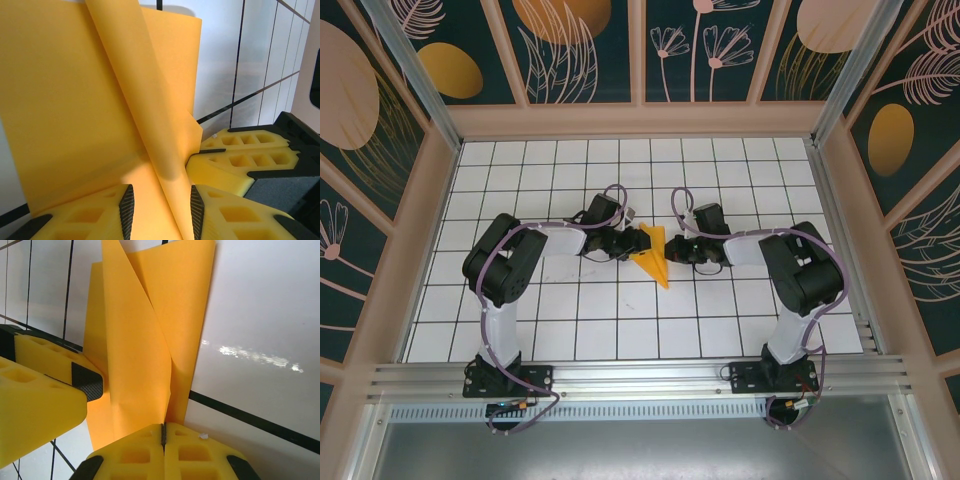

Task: Fold a paper plane with a square sheet of paper (fold left side to right side)
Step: Fourth fold the wing at the center of the table.

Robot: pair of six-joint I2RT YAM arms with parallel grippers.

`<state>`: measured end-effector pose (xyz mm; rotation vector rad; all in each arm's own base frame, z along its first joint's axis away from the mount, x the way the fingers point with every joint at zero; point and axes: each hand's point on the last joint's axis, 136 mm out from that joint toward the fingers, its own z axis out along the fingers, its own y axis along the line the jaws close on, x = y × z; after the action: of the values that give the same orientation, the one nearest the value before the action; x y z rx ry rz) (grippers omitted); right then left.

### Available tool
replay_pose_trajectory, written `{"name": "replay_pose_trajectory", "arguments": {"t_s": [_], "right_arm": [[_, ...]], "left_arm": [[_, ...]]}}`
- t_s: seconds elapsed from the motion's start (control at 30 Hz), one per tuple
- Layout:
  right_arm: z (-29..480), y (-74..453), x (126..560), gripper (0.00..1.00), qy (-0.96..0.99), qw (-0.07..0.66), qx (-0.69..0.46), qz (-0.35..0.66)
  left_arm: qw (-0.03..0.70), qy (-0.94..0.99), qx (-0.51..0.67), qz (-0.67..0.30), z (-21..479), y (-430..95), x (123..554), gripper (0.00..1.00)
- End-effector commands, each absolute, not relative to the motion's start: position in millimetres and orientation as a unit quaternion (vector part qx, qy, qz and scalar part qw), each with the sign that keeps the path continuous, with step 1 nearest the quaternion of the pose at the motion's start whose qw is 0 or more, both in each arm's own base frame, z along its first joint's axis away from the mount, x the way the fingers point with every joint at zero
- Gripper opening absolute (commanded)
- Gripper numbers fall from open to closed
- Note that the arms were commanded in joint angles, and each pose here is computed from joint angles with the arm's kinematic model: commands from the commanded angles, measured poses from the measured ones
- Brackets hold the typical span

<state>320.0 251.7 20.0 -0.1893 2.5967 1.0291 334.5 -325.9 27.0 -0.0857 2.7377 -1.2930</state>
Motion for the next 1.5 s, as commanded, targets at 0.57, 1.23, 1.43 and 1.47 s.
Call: {"name": "replay_pose_trajectory", "arguments": {"t_s": [0.57, 1.23, 1.43, 1.47], "right_arm": [[-12, 244, 301, 0.05, 0.943, 0.117, -0.066, 0.303], [-11, 248, 300, 0.05, 0.942, 0.118, -0.075, 0.305], [-12, 246, 301, 0.05, 0.944, 0.118, -0.076, 0.298], [-12, 246, 300, 0.05, 0.945, 0.118, -0.077, 0.295]], "left_arm": [[0.101, 0.914, 0.01, -0.392, 73, -319, 342, 0.49], [0.06, 0.898, 0.011, -0.436, 50, -354, 360, 0.38], [0.055, 0.911, 0.004, -0.408, 28, -346, 358, 0.38], [0.054, 0.915, 0.004, -0.401, 25, -344, 357, 0.38]]}}
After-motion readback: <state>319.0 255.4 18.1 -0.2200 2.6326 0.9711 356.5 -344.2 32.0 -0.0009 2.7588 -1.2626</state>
